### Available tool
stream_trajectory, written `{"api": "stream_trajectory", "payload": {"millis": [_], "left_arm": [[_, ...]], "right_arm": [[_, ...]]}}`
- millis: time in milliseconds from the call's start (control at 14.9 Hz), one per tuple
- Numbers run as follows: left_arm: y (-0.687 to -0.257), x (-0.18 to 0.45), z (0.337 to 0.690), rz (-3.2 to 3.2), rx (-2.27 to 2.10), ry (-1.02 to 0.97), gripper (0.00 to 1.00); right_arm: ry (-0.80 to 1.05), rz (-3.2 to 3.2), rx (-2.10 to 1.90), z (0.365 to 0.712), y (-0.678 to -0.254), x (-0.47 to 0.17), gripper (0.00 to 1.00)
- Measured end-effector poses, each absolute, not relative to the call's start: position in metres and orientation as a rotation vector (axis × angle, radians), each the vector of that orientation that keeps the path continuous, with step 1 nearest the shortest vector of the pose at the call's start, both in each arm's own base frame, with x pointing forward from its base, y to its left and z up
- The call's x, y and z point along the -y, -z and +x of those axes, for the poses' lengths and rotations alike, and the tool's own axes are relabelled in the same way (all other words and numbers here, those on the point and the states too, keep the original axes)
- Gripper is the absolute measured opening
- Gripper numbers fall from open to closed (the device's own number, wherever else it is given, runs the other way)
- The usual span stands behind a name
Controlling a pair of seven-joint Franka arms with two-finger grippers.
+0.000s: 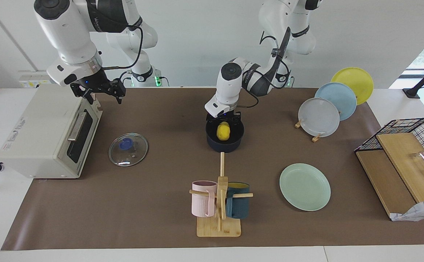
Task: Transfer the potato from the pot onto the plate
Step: 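Close the left gripper on the yellow potato inside the saucepan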
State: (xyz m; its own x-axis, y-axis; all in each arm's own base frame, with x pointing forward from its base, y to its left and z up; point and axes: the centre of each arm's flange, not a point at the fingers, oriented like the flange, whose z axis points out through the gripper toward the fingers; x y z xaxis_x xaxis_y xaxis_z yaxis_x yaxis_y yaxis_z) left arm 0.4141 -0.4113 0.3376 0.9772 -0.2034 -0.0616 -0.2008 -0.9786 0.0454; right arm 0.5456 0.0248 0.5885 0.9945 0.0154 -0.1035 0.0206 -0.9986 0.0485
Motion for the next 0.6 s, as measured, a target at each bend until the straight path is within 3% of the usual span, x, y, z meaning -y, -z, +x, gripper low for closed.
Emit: {"api": "stream_trajectory", "payload": {"millis": [602], "left_arm": [[-0.3365,0.4122,0.4121,3.087,0.321,0.105,1.0]], "right_arm": [[0.14,3.095,-0.03,0.5456,-0.5947,-0.0269,1.0]]}}
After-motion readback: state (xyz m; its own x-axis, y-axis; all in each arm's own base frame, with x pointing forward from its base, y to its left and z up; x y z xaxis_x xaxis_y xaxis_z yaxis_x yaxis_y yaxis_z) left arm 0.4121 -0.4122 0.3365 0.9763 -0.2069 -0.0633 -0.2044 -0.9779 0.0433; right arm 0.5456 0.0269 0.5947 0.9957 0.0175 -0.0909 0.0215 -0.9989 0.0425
